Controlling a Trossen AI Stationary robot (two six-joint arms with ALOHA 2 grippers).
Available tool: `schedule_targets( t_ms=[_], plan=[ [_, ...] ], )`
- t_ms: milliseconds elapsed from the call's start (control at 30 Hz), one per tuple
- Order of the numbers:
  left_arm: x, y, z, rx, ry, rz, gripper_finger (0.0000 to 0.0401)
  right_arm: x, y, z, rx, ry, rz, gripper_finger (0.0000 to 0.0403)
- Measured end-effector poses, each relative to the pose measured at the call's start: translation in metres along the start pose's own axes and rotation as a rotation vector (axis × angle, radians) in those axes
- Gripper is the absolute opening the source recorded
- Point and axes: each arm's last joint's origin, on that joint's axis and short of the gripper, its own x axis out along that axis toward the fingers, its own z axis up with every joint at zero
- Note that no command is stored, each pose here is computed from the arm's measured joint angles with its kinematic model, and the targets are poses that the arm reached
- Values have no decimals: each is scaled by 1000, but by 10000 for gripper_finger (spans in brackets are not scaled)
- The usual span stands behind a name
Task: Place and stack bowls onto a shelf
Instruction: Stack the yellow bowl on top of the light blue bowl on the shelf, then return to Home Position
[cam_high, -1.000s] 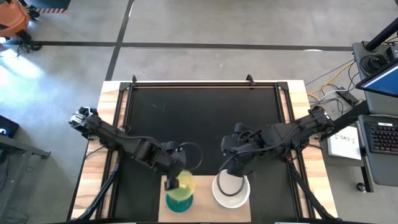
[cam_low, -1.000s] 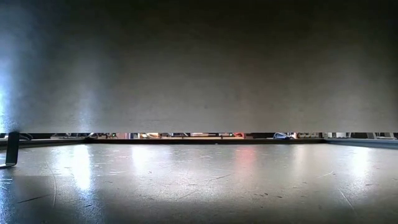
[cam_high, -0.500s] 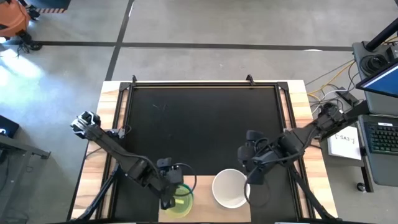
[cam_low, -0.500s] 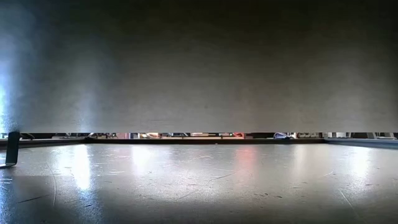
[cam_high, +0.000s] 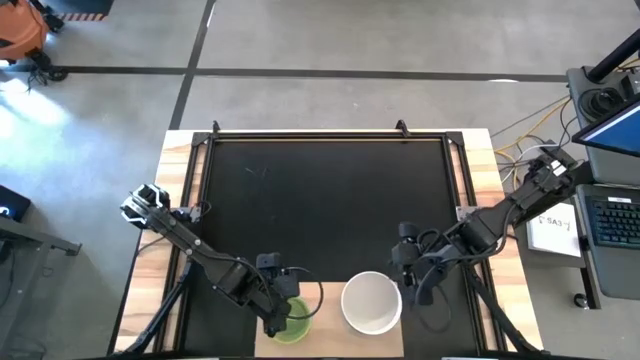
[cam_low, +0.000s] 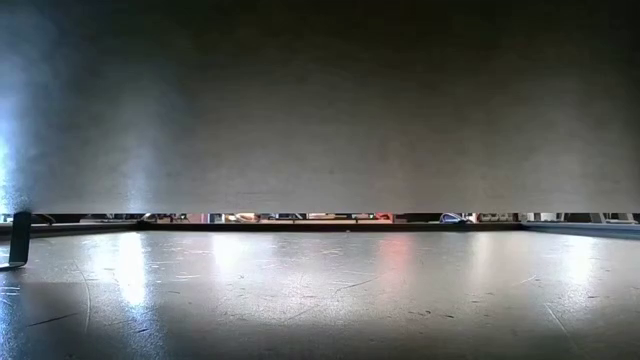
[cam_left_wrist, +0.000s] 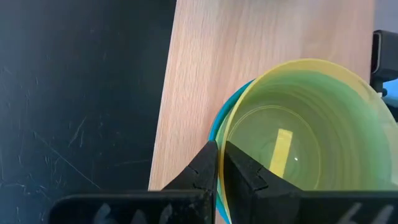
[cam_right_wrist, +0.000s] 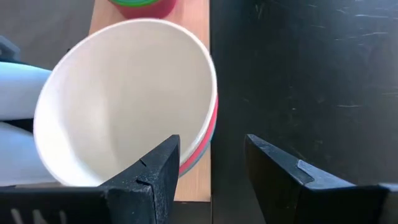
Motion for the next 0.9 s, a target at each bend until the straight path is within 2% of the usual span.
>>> schedule_targets(
  t_ms=[200, 400, 533, 733, 900],
  plan=[
    [1, 0, 0, -27, 2, 2, 18, 8, -5, -15, 10, -21, 60, 169],
    [1, 0, 0, -10, 10, 1, 79, 14, -11, -30, 18, -49, 115, 169],
    [-12, 0, 5, 23, 25, 12, 120, 15, -16, -39, 23, -82, 133, 169],
    [-40, 4, 14, 80, -44, 157, 147, 24, -23, -55, -20, -207, 193, 169],
    [-54, 13, 13, 144, -40, 213, 148, 33, -33, -73, -69, -339, 236, 169]
  ],
)
